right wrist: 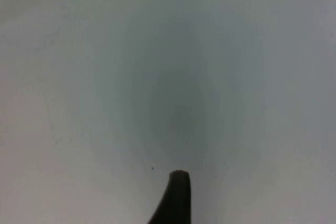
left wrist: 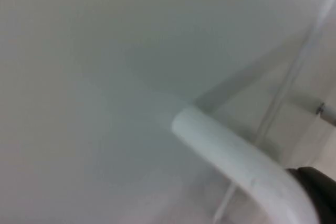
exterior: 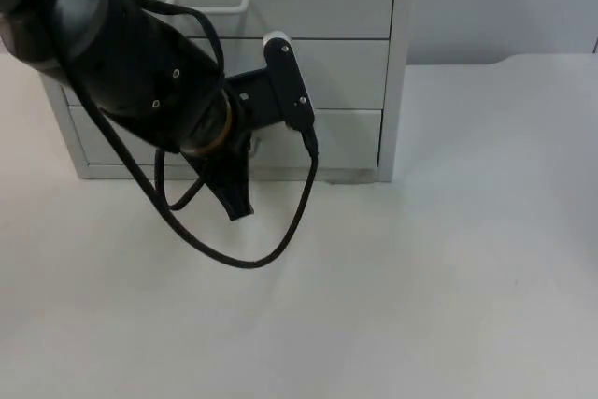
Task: Open the drawer with the left hand, place the block into the drawer with the right hand, then close the drawer with the left hand.
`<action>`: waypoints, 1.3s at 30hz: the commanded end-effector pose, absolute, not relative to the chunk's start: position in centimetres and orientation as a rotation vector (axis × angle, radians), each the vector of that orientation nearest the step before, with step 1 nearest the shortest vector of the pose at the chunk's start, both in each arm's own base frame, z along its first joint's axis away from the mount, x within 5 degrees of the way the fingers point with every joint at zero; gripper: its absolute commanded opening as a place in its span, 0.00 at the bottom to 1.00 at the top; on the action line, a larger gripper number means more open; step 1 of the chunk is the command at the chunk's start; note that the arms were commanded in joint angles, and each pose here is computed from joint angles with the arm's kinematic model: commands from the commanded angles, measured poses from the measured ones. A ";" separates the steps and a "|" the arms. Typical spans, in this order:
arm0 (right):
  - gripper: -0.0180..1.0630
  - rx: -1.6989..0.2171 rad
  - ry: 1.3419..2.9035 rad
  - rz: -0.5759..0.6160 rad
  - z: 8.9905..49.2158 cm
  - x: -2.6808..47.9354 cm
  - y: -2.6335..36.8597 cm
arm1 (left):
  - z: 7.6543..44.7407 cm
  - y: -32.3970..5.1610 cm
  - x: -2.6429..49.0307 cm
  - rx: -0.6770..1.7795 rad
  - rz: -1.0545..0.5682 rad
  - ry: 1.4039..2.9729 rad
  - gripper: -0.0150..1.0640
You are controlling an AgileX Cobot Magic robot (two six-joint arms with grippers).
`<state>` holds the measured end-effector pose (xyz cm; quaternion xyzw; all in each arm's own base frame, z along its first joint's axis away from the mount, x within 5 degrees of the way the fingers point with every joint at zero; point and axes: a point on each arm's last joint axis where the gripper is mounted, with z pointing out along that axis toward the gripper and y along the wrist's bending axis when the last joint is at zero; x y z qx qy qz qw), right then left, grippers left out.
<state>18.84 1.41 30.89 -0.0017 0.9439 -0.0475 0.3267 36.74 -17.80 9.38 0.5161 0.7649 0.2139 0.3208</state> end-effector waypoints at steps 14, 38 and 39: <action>0.70 -0.016 2.459 -0.156 30.9 18.8 1.1 | 10.3 -19.1 30.4 1.420 0.518 2.019 0.01; 0.70 -0.014 2.465 -0.156 30.9 18.7 1.1 | 20.2 -17.2 22.7 1.029 0.137 2.170 0.01; 0.70 -0.014 2.465 -0.156 30.9 18.7 1.1 | 20.2 -17.2 22.7 1.029 0.137 2.170 0.01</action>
